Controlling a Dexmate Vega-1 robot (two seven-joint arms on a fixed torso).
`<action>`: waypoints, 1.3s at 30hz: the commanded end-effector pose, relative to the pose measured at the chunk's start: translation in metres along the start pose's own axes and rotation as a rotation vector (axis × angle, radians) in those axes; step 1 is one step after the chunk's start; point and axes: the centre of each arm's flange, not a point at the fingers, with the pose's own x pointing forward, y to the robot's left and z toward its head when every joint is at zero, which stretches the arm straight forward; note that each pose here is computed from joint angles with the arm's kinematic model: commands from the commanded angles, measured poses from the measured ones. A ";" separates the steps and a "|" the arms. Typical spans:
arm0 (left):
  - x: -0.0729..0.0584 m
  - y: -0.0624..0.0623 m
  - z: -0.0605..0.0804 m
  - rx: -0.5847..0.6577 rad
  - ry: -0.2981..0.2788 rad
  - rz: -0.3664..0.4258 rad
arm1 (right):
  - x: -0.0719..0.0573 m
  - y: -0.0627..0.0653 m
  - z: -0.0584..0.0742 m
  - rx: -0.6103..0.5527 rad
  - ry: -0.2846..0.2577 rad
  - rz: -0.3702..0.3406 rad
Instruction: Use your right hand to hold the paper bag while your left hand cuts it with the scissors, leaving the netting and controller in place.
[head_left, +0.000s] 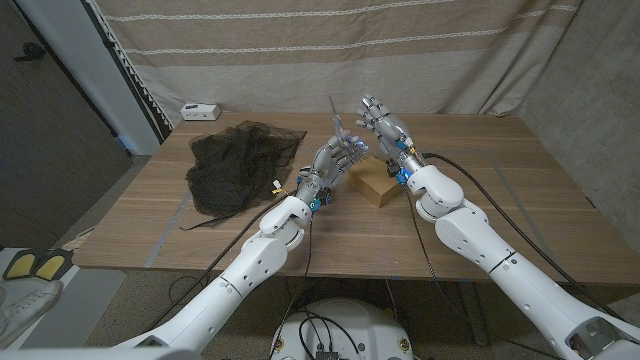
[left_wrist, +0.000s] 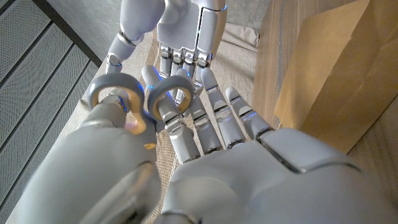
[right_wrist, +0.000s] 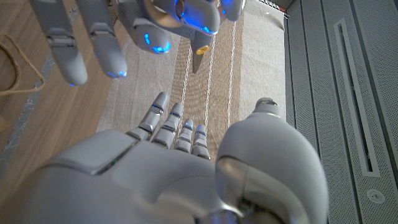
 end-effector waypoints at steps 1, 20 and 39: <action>-0.001 -0.002 0.001 -0.008 0.012 0.023 | -0.001 0.002 0.001 -0.001 -0.007 -0.002; -0.004 -0.001 -0.002 -0.020 -0.007 0.076 | -0.001 0.001 -0.001 0.013 -0.003 -0.004; -0.003 0.004 -0.004 0.035 -0.011 0.119 | -0.002 -0.003 -0.001 0.017 -0.008 -0.010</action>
